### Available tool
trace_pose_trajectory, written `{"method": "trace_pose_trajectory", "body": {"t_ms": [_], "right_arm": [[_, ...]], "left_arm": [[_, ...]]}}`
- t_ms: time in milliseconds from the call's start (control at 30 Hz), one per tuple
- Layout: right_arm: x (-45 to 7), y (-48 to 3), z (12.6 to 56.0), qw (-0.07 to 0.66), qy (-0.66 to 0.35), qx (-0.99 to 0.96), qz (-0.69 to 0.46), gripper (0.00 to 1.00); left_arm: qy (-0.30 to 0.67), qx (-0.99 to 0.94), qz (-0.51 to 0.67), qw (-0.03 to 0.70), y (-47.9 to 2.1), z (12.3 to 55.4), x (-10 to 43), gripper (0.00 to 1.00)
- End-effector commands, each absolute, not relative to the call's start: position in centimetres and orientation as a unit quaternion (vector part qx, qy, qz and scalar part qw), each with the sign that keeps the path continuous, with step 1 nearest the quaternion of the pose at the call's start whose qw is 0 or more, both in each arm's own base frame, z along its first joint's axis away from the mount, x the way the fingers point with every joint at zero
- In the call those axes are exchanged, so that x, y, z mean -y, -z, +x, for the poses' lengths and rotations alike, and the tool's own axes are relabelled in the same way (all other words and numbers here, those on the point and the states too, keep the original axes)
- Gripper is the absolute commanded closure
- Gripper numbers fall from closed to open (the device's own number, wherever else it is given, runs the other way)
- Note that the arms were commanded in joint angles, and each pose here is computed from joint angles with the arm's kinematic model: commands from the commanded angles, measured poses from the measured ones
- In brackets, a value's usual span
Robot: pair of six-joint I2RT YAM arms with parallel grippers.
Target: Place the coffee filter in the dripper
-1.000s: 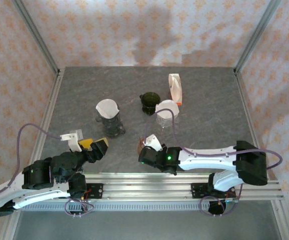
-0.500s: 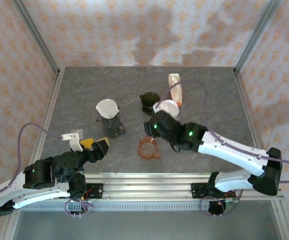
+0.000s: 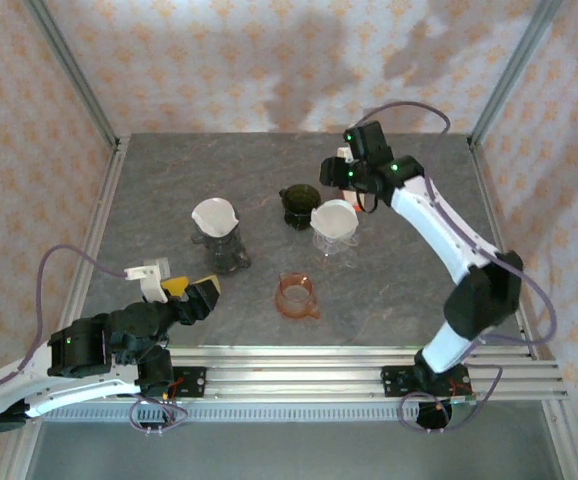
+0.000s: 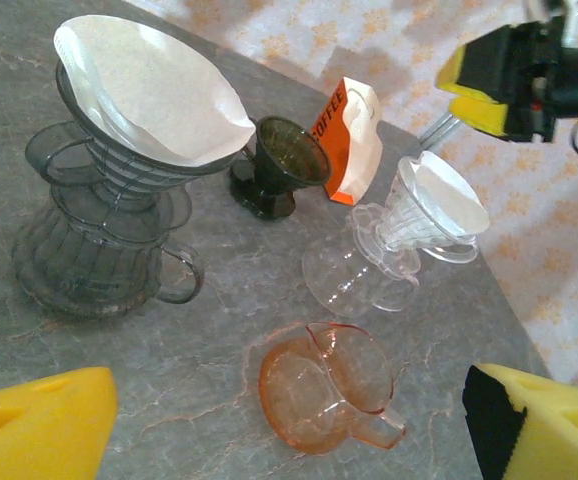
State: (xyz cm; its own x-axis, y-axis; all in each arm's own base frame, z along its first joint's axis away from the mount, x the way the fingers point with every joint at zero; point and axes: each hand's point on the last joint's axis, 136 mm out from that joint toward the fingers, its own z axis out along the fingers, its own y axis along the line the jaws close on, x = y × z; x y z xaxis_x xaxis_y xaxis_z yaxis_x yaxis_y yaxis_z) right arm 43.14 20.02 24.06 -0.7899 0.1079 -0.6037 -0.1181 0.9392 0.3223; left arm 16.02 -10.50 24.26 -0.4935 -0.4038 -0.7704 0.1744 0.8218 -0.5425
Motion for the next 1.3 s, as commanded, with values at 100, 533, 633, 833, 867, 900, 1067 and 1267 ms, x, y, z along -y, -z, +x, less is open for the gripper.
{"method": "trace_pose_trajectory", "body": {"t_ms": [100,533,633,833,867,900,1067,1267], "right_arm": [[-21.6,-21.6,45.9,0.251,-0.199,-0.945,-0.064,0.49],[-24.3,-17.5,50.4,0.186,-0.262,-0.937,-0.136,0.54],[-24.6,-16.5,50.8,0.176,-0.275,-0.935,-0.142,0.54],[-25.0,-14.9,50.8,0.155,-0.287,-0.932,-0.158,0.54],[-25.0,-14.6,50.8,0.153,-0.286,-0.932,-0.161,0.54],[-25.0,-14.3,50.8,0.15,-0.286,-0.932,-0.162,0.54],[-25.1,-12.6,50.6,0.132,-0.287,-0.934,-0.165,0.58],[-25.4,-11.4,50.1,0.113,-0.299,-0.933,-0.169,0.6]], "left_arm": [[0.262,-0.819,-0.048,0.508,-25.3,16.4,11.0,0.1],[0.249,-0.819,-0.05,0.514,-25.4,16.7,10.9,0.08],[0.243,-0.821,-0.05,0.514,-25.3,16.8,11.0,0.08],[0.235,-0.823,-0.047,0.515,-25.2,17.1,11.5,0.07],[0.233,-0.824,-0.046,0.514,-25.2,17.2,11.7,0.06],[0.232,-0.825,-0.045,0.514,-25.2,17.2,11.8,0.06],[0.229,-0.826,-0.043,0.513,-25.2,17.4,12.2,0.06],[0.23,-0.825,-0.05,0.514,-25.0,17.4,12.0,0.04]]}}
